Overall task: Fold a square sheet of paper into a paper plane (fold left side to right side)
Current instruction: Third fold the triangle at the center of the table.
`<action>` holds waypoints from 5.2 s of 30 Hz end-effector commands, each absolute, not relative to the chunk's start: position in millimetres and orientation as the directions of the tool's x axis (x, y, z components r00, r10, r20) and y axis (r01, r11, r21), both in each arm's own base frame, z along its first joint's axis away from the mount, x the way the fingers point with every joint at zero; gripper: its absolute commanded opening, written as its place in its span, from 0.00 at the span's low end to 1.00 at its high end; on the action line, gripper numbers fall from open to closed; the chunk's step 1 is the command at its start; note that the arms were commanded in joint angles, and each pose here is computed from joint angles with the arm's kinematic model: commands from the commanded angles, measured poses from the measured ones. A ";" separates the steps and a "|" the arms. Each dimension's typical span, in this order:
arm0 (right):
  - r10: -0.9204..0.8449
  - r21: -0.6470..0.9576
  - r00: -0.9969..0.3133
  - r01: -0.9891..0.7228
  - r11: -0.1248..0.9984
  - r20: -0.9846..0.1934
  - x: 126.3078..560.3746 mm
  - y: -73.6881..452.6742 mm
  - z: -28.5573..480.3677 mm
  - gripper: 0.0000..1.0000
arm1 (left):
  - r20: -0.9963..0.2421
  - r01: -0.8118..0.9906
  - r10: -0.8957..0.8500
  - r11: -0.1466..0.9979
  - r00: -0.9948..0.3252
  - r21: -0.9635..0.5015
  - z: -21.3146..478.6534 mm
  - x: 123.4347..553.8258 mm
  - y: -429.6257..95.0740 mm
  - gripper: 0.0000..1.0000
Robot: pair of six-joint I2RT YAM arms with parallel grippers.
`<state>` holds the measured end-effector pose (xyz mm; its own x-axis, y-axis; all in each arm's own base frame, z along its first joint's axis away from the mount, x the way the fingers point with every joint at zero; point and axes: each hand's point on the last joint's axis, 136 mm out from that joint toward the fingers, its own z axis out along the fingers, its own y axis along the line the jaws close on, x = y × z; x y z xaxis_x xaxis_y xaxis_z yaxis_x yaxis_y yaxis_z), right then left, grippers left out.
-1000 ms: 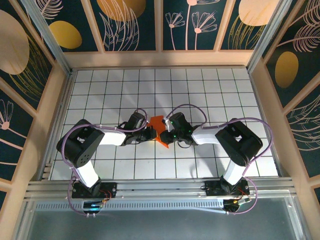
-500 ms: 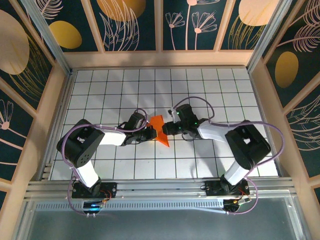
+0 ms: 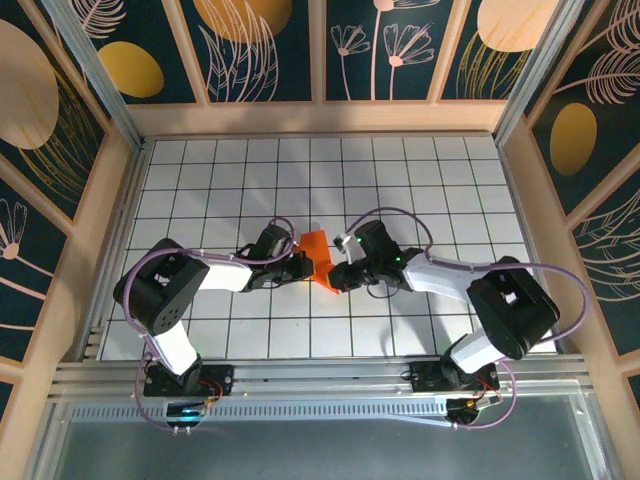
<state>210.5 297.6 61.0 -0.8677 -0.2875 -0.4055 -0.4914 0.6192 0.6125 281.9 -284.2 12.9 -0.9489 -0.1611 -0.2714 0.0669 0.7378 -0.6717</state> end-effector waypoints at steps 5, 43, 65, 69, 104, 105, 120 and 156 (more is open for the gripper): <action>-0.313 0.611 -0.883 -0.468 0.638 -0.349 201.6 299.1 34.8 0.03 | -0.234 -0.001 -0.170 0.811 -0.957 -0.585 -19.3 270.7 -263.2 0.00; -0.288 0.573 -0.919 -0.393 0.719 -0.269 203.9 279.5 2.1 0.03 | -0.233 0.000 -0.166 0.815 -0.958 -0.580 -20.1 270.5 -262.2 0.00; -0.238 0.563 -0.964 -0.263 0.783 -0.119 188.5 251.2 -34.3 0.00 | -0.404 0.195 -0.183 0.655 -0.896 -0.730 83.4 279.1 -286.4 0.04; -0.225 0.562 -0.967 -0.252 0.788 -0.119 185.8 247.8 -38.2 0.00 | -0.384 0.203 -0.180 0.610 -0.906 -0.766 84.7 263.1 -291.0 0.03; -0.226 0.523 -0.968 -0.248 0.815 -0.105 180.6 236.8 -53.3 0.00 | -0.254 0.099 -0.159 0.632 -0.954 -0.768 22.1 255.8 -322.5 0.03; -0.226 0.522 -0.968 -0.247 0.816 -0.106 180.6 236.5 -53.3 0.00 | -0.251 0.092 -0.163 0.638 -0.954 -0.764 20.7 255.9 -321.5 0.03; -0.233 0.498 -0.969 -0.245 0.832 -0.086 178.0 231.8 -57.3 0.00 | -0.224 0.012 -0.210 0.704 -0.952 -0.710 2.1 260.0 -303.9 0.02; -0.227 0.518 -0.969 -0.246 0.819 -0.102 183.0 238.3 -50.7 0.00 | -0.391 0.100 -0.283 0.688 -0.876 -0.719 63.1 298.8 -229.8 0.00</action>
<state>210.5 286.5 10.9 -0.9320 -0.2249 -0.2842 -0.3614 0.6373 0.6807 312.6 -221.0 56.0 -0.8643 -0.3398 -0.3709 0.0395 0.6892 -0.7235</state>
